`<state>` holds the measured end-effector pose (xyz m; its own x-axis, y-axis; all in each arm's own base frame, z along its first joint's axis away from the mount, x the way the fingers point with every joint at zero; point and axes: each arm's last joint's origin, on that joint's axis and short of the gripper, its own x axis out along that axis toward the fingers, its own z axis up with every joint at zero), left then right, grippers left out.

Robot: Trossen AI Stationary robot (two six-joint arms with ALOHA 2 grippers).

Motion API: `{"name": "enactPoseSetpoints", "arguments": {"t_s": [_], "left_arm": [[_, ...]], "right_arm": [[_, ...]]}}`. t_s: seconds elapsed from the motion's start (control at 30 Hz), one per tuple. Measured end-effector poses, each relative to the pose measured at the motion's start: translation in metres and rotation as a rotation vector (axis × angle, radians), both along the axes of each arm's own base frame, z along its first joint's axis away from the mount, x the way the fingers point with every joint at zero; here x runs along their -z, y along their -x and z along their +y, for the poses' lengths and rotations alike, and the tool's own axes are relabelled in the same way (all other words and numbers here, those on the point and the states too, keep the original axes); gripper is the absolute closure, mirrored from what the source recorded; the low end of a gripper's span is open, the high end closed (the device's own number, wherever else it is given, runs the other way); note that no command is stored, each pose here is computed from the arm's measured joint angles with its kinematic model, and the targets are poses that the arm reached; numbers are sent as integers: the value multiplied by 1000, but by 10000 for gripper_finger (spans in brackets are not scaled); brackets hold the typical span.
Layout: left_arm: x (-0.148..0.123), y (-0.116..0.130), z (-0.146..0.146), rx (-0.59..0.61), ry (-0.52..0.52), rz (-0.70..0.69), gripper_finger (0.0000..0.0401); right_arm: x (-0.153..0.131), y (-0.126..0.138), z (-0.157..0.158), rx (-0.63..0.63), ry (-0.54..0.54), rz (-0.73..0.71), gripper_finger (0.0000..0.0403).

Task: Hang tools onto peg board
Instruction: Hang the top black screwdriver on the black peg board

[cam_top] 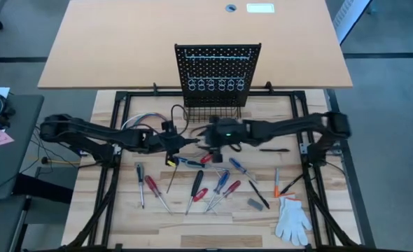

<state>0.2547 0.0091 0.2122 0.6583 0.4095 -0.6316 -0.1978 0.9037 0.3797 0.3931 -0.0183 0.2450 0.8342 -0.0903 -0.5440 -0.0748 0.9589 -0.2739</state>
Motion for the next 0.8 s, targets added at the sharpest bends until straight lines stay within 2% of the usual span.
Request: {"name": "enactPoseSetpoints", "arguments": {"t_s": [0.13,0.3,0.63,0.8], "left_arm": [[-1,-1,0,-4,0,-20,320],[-2,-2,0,1,-3,-35,320],[-3,-3,0,3,-3,-43,320],[-2,-3,0,3,-2,-39,320]], "right_arm": [[16,-21,-2,47,31,116,160],[27,-35,-6,128,92,165,172],[27,-35,-13,145,82,163,244],[36,-38,-14,144,79,176,272]]}}
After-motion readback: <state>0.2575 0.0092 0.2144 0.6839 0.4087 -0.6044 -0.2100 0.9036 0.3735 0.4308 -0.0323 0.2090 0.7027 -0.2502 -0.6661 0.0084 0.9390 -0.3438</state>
